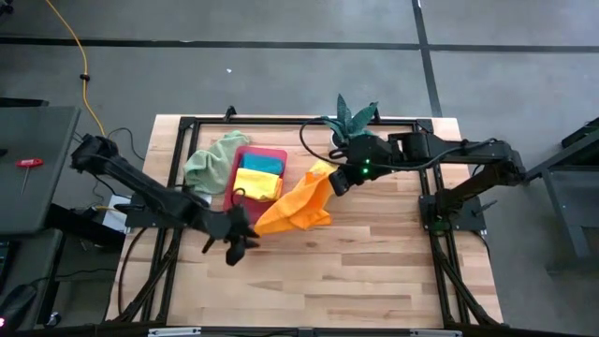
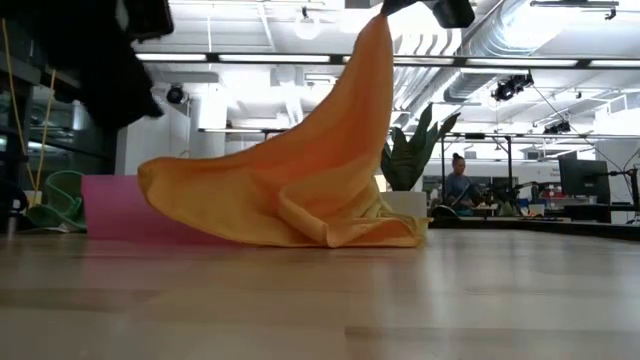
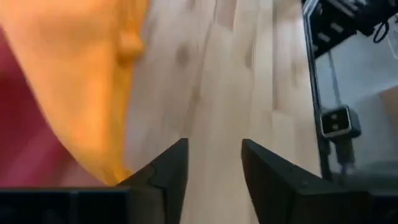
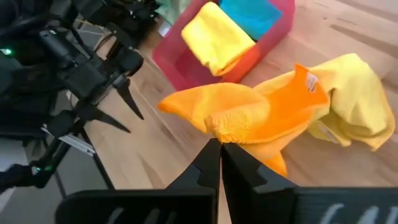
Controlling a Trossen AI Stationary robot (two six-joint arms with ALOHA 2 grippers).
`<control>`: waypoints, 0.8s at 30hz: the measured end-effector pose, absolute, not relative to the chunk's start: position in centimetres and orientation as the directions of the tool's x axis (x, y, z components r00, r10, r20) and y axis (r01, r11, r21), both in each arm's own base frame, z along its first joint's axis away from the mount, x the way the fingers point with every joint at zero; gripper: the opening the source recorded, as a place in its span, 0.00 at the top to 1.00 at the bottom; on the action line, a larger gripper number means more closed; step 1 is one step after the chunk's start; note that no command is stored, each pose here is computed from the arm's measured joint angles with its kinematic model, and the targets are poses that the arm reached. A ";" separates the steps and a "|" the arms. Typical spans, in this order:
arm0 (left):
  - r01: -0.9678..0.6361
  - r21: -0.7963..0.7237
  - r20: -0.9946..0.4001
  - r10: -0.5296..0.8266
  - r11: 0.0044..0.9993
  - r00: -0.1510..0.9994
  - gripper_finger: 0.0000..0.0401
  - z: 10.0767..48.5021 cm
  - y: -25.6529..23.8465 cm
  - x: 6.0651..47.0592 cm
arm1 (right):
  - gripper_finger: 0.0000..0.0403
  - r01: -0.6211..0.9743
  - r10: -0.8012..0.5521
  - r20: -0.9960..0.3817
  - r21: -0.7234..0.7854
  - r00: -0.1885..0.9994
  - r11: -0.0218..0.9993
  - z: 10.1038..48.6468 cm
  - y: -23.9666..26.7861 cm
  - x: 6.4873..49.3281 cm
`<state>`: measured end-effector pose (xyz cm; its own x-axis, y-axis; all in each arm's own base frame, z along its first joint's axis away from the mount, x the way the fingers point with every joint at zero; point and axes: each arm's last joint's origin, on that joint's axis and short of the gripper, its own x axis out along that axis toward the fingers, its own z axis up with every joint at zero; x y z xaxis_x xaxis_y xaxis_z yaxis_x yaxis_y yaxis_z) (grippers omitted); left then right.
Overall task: Fold microfiber towels
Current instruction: Fold the orange microfiber cloth
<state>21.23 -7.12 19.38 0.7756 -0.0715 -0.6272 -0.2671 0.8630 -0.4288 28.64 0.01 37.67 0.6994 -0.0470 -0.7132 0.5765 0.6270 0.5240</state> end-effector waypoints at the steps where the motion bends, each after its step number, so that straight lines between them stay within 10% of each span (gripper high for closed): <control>1: -0.279 -0.452 -0.639 -0.090 0.847 0.764 0.62 19.1 -7.5 21.3 | 1.00 0.574 -0.048 -0.717 0.515 0.695 0.637 37.6 0.0 28.6; 8: -0.363 -0.500 -0.708 -0.130 0.786 0.694 0.53 19.7 -9.6 20.4 | 1.00 0.551 -0.059 -0.719 0.474 0.693 0.687 37.6 -0.5 28.6; 24: -0.643 -0.158 -0.744 0.338 0.750 0.577 0.56 17.6 -11.0 20.8 | 1.00 0.522 -0.056 -0.721 0.443 0.690 0.729 37.6 -0.9 28.6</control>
